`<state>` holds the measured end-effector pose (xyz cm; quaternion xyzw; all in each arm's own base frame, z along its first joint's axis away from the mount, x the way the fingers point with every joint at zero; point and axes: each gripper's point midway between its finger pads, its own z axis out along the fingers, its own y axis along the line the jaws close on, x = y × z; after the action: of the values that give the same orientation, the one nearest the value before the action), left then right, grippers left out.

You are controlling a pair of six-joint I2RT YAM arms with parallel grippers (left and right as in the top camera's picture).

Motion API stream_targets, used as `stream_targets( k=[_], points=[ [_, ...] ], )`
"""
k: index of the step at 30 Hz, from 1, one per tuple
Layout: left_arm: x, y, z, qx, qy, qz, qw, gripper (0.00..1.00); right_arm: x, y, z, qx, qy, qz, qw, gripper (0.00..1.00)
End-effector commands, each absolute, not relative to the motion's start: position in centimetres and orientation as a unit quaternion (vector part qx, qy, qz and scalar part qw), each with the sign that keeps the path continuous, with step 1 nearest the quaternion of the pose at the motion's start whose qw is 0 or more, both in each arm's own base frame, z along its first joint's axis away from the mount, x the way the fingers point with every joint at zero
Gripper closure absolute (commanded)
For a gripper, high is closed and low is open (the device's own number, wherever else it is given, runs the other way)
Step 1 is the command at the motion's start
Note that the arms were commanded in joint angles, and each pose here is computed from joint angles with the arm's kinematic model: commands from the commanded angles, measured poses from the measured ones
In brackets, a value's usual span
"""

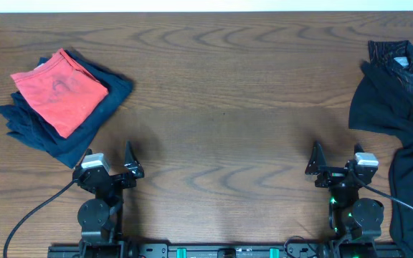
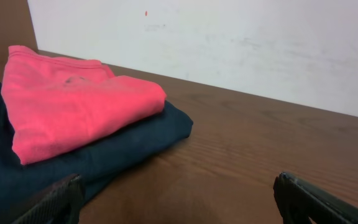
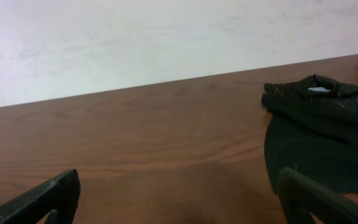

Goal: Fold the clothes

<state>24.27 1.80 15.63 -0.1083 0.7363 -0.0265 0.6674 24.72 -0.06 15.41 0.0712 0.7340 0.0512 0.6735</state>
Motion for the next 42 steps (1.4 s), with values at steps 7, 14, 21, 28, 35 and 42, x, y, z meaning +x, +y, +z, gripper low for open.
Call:
stream_targets(
  k=[7, 14, 21, 28, 35, 42],
  points=[
    [24.3, 2.0, 13.8, -0.111, 0.750, -0.020, 0.652, 0.02, 24.7, -0.3, 15.3, 0.072, 0.735, 0.045, 0.673, 0.01],
    [24.3, 2.0, 13.8, -0.111, 0.750, -0.020, 0.652, 0.02, 24.7, -0.3, 15.3, 0.072, 0.735, 0.045, 0.673, 0.01],
    [24.3, 2.0, 13.8, -0.111, 0.750, -0.020, 0.652, 0.02, 24.7, 0.4, 15.2, 0.059, 0.737, 0.060, 0.670, 0.01],
    [24.3, 1.6, 13.9, -0.108, 0.750, -0.032, 0.652, 0.02, 24.6, 1.4, 15.3, 0.043, 0.739, 0.084, 0.667, 0.01],
    [23.9, 0.6, 14.8, -0.091, 0.766, -0.051, 0.635, 0.02, 23.9, 1.0, 15.2, 0.055, 0.764, 0.075, 0.639, 0.01],
    [22.9, -0.4, 16.9, -0.080, 0.817, -0.068, 0.568, 0.02, 22.9, 0.4, 17.4, 0.091, 0.800, 0.072, 0.588, 0.01]
  ],
)
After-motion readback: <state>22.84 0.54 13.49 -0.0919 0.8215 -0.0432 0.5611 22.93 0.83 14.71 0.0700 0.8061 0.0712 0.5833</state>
